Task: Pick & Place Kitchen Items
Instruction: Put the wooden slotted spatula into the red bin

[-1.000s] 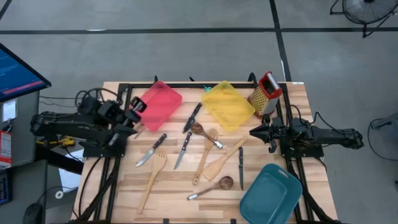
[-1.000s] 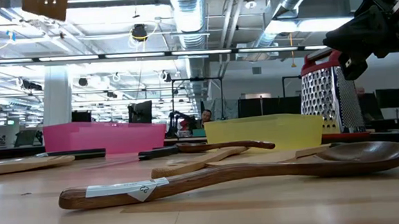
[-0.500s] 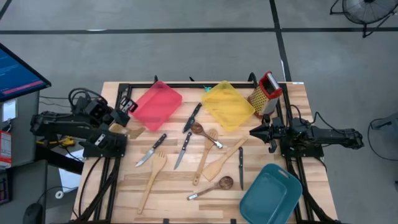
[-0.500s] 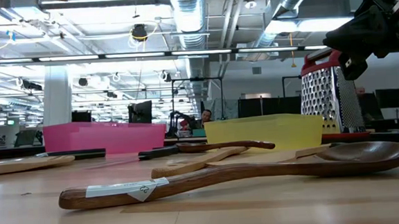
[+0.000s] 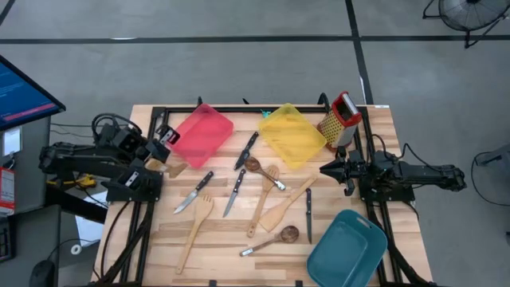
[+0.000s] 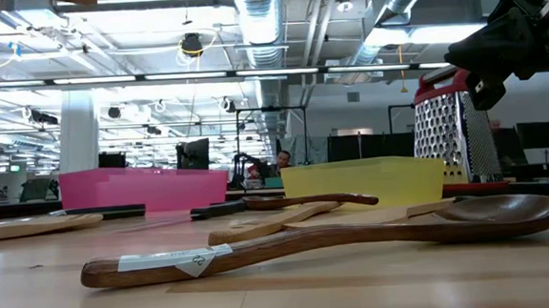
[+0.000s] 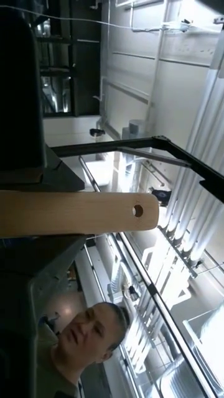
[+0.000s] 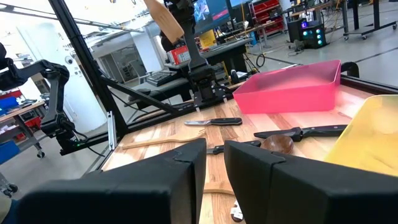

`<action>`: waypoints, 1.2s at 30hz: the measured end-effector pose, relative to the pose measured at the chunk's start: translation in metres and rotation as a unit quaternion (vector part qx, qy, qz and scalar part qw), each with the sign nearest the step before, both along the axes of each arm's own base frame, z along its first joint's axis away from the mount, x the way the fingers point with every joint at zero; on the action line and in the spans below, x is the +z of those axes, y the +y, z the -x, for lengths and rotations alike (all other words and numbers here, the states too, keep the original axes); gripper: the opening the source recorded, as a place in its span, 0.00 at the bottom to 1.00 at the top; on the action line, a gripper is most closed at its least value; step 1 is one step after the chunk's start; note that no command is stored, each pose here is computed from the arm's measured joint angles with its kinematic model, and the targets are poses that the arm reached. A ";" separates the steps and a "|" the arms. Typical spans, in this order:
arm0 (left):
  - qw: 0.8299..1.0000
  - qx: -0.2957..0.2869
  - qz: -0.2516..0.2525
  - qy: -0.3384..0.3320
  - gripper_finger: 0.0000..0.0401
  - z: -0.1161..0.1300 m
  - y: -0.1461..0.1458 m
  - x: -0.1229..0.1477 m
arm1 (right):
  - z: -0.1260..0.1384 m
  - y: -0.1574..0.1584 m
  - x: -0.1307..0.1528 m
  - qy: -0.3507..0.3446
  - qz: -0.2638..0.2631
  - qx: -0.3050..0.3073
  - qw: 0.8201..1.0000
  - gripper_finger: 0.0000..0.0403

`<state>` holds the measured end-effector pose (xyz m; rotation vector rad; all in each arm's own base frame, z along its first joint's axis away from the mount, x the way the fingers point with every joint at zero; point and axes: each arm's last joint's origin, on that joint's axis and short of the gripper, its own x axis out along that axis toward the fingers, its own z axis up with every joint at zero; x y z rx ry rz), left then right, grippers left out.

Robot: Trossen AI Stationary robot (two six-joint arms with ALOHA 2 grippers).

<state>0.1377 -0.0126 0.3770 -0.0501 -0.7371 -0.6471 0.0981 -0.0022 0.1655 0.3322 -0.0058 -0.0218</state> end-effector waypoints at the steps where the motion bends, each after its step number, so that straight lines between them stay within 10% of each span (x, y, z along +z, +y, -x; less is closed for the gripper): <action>1: 1.000 0.004 -0.003 0.000 0.18 -0.002 0.000 -0.001 | 0.000 0.000 0.000 0.000 0.000 0.000 1.000 0.18; 16: 0.974 0.221 0.007 0.046 0.18 -0.045 0.035 -0.023 | 0.000 0.000 0.000 0.000 0.000 0.000 1.000 0.18; 25: 0.883 0.444 0.001 0.152 0.18 -0.067 0.087 -0.055 | 0.000 0.000 0.000 0.000 0.000 0.000 1.000 0.18; 36: 0.767 0.580 -0.009 0.274 0.18 -0.085 0.159 -0.112 | 0.000 0.000 0.000 0.000 0.000 0.000 1.000 0.18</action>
